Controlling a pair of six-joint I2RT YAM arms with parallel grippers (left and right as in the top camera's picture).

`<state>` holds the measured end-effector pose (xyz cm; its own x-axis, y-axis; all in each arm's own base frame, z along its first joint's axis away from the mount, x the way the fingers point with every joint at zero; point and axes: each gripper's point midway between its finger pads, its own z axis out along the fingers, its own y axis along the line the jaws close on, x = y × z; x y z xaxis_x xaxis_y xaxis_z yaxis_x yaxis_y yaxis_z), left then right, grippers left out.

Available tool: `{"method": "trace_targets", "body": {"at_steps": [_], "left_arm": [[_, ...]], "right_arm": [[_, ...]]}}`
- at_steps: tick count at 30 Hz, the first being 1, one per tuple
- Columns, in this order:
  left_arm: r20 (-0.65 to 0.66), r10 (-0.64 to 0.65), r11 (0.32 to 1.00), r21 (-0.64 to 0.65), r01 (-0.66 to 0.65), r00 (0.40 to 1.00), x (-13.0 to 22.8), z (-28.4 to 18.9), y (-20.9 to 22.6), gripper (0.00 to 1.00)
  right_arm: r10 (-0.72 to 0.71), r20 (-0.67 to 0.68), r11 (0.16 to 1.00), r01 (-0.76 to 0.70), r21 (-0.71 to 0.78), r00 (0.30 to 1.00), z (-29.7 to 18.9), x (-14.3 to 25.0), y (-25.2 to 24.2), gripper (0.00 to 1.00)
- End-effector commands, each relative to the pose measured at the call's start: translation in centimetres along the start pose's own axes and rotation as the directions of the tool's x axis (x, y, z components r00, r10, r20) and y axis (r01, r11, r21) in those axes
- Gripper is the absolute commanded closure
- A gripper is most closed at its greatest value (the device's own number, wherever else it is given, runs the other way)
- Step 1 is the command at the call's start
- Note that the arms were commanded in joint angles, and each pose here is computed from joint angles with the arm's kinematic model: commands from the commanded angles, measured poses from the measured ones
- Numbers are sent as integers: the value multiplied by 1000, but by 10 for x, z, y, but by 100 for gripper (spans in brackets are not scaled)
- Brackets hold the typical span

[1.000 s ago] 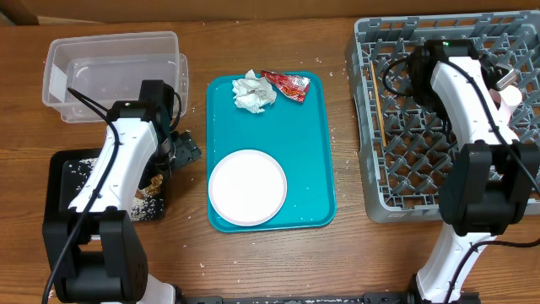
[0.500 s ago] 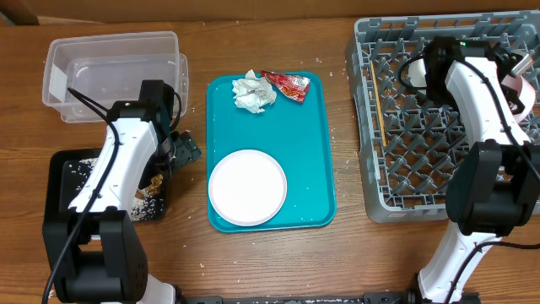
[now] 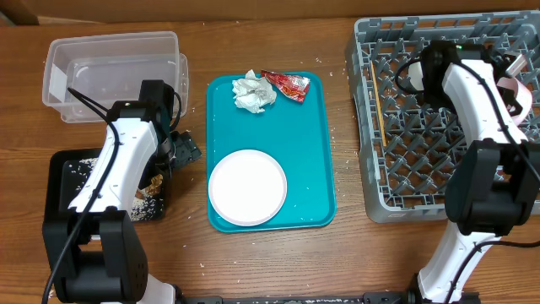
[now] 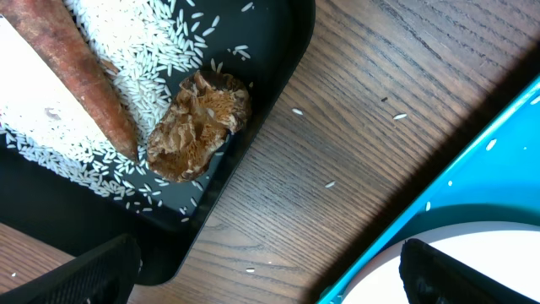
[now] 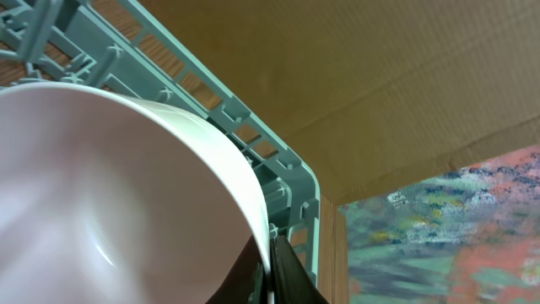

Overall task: Sort waste into correct bins and load items into the dishwasher
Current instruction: 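Carry the pink bowl right over the dish rack, then lower the pink bowl upside down into the rack and release it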

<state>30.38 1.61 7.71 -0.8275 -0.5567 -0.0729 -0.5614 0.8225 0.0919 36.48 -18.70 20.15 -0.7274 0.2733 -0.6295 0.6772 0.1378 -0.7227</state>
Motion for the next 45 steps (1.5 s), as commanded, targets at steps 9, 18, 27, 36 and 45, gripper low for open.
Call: {"method": "trace_targets", "body": {"at_steps": [9,18,27,36,45], "left_arm": [[0,-20,1000,-16,20,1000,-1,3,2,0],[0,-20,1000,-16,20,1000,-1,3,2,0],[0,-20,1000,-16,20,1000,-1,3,2,0],[0,-21,1000,-16,21,1000,-1,3,2,0],[0,-20,1000,-16,20,1000,-1,3,2,0]], "right_arm": [[-112,83,994,111,19,990,-19,13,13,96],[-100,231,989,72,127,968,-24,-14,-1,96],[-160,181,985,145,96,970,-19,-2,15,96],[-204,171,977,189,100,964,-13,19,24,96],[-127,-64,983,117,-145,990,-20,46,38,93]]}}
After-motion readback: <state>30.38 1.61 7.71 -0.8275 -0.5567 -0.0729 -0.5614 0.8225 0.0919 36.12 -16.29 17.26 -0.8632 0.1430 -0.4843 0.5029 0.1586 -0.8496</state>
